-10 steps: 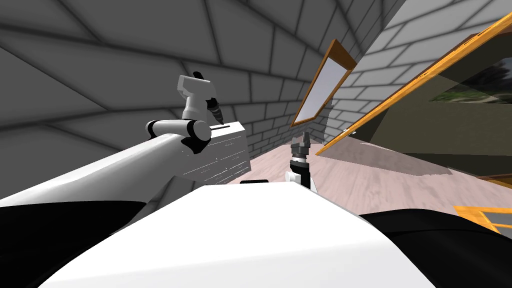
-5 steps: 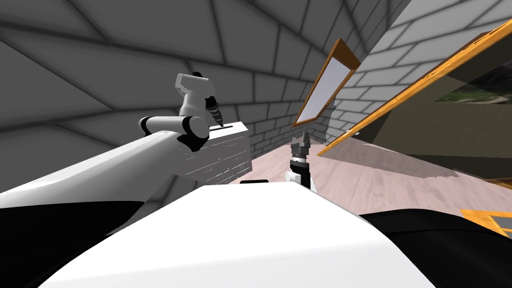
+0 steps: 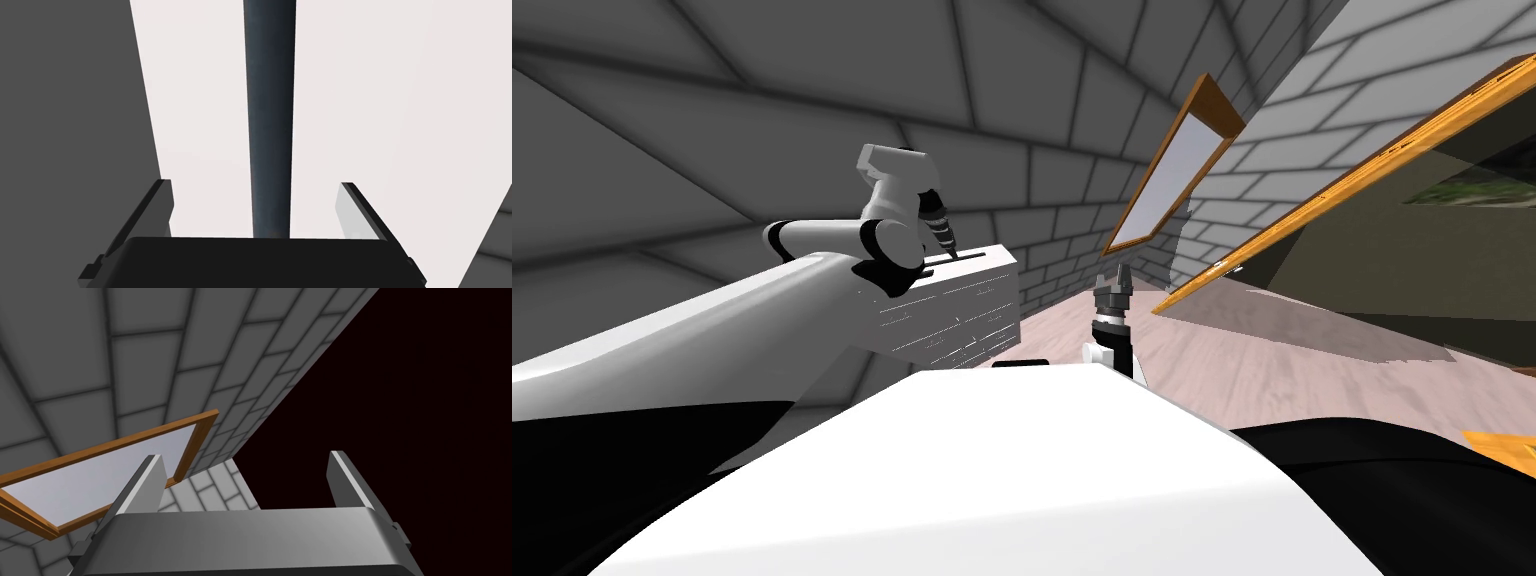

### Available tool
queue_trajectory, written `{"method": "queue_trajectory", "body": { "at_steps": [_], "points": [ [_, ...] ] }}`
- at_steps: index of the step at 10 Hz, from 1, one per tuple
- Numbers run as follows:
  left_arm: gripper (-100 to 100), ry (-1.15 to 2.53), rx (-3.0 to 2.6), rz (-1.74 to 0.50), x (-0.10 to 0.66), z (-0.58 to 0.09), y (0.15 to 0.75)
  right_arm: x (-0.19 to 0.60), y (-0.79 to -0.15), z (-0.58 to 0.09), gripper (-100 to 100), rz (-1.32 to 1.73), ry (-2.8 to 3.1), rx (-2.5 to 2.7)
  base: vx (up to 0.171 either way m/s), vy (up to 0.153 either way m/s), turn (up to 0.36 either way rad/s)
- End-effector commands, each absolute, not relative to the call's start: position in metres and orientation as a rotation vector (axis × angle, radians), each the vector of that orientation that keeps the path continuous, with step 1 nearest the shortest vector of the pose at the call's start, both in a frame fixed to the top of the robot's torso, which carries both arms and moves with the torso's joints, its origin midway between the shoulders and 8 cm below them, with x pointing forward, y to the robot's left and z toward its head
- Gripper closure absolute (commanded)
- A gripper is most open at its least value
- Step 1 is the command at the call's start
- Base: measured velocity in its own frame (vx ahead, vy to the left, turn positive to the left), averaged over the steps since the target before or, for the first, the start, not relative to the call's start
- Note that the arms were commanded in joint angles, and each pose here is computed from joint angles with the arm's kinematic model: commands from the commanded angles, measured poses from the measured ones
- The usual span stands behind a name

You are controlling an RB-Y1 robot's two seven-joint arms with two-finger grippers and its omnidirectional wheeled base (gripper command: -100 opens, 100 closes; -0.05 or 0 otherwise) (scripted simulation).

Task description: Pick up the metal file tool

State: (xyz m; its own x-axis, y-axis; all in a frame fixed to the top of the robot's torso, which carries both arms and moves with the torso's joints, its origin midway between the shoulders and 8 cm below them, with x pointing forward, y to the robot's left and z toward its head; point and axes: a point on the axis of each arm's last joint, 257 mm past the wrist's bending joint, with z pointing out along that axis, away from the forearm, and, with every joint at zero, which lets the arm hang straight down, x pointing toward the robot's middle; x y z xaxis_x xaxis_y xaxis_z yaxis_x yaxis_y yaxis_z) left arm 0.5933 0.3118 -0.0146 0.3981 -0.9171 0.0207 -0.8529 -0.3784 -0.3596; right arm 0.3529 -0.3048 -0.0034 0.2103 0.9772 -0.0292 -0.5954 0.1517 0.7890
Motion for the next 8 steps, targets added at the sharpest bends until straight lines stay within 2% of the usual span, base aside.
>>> {"method": "queue_trajectory", "body": {
  "at_steps": [1,6,8],
  "points": [
    [-100,1.551,-2.38,-0.3,0.588,-0.016,0.312,0.353,-0.305,-0.003,0,1.245,0.637,0.742,0.027,0.038,-0.006],
    [-100,1.571,-2.519,-0.165,0.552,-0.024,0.311,0.353,-0.305,-0.003,0,1.245,0.637,0.742,0.041,0.076,0.026],
    [-100,1.588,-2.566,-0.098,0.539,-0.033,0.31,0.353,-0.305,-0.003,0,1.245,0.637,0.742,0.028,0.031,0.012]
  ]
}}
